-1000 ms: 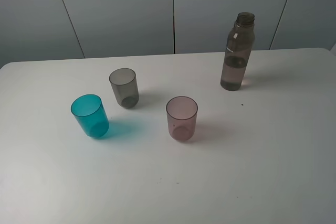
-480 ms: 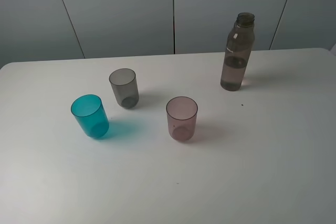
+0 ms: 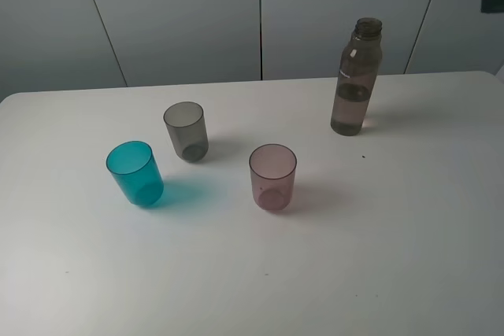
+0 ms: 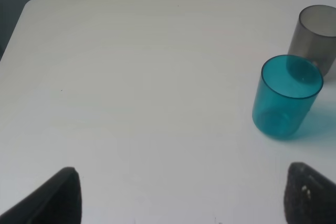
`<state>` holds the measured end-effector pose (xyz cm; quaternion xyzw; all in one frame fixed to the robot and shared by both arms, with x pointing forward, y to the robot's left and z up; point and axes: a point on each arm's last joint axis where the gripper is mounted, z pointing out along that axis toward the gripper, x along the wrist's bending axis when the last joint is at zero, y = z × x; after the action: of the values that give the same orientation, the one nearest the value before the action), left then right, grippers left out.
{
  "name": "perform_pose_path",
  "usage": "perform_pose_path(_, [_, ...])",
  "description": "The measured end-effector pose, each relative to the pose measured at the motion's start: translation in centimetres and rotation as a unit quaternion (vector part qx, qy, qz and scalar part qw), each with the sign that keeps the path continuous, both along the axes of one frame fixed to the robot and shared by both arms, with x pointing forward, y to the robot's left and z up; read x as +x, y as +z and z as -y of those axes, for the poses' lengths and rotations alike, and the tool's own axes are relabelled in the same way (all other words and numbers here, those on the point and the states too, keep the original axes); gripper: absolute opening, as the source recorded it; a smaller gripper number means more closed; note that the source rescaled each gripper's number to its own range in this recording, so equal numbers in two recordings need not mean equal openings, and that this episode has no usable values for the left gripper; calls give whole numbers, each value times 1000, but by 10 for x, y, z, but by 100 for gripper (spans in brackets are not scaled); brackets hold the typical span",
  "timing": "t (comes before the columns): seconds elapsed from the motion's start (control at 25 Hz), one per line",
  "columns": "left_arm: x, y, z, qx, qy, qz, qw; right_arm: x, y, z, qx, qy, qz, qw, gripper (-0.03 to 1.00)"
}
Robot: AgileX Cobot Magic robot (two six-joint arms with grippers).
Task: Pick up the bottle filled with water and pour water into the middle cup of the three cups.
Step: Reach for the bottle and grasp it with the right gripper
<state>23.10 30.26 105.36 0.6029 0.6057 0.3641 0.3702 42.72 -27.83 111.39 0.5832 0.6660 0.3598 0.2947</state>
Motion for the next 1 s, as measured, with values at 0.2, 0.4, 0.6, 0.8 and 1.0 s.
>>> perform_pose_path(0.2, [0,0,0,0,0,0,1000,41,-37,-34,-10,63,-43,997,100])
perform_pose_path(0.4, [0,0,0,0,0,0,1000,62,-98,-44,-17,61,-74,995,100])
perform_pose_path(0.6, [0,0,0,0,0,0,1000,69,-148,-42,-18,38,-59,997,100])
perform_pose_path(0.8, [0,0,0,0,0,0,1000,72,-181,-41,-31,36,-45,998,100])
perform_pose_path(1.0, [0,0,0,0,0,0,1000,87,-206,-47,-16,48,-1,999,100])
